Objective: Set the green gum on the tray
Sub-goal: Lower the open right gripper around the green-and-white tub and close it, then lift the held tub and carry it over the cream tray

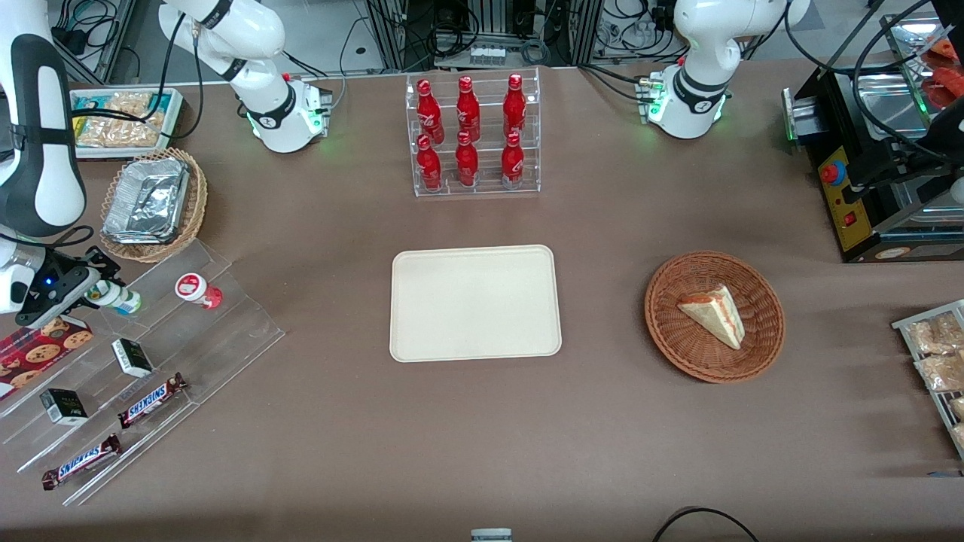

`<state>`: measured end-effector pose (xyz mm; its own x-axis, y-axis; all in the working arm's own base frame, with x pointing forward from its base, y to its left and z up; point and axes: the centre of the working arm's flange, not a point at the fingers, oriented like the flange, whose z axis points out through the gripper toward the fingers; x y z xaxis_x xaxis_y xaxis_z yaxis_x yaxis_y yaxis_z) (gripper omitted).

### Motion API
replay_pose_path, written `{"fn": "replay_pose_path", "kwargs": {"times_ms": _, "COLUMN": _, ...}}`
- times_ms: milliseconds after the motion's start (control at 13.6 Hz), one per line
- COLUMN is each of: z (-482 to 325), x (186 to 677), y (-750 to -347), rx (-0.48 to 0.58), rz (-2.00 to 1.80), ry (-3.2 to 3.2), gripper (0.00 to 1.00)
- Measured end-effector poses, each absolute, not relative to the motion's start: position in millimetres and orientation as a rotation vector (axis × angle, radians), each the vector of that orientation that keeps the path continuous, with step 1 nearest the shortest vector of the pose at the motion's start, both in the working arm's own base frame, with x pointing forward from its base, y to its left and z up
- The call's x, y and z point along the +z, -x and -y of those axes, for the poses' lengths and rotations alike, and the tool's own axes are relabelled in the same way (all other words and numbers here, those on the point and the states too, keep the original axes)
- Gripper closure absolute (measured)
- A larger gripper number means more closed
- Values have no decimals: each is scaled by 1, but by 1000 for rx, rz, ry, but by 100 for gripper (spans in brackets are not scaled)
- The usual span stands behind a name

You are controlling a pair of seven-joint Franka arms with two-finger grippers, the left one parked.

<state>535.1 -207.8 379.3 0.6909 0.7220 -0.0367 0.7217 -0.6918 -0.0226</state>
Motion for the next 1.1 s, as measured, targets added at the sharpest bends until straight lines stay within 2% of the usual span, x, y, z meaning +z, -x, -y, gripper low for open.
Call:
{"fn": "replay_pose_path", "kwargs": {"times_ms": 221, "z": 205, "x": 384, "y": -538, "rx": 57, "rz": 1243, "ry": 2884, "gripper": 41}}
{"fn": "replay_pose_path", "kwargs": {"times_ms": 589, "z": 179, "x": 437, "y": -556, "rx": 61, "rz": 1293, "ry": 2855, "gripper": 41}}
{"fn": "replay_pose_path", "kwargs": {"times_ms": 736, "z": 154, "x": 445, "y": -562, "rx": 75, "rz": 1269, "ry": 2858, "gripper": 41}}
{"fn": "replay_pose_path", "kwargs": {"times_ms": 1104, "z": 48, "x": 440, "y": -571, "rx": 183, "rz": 1119, "ry": 2891, "gripper": 41}}
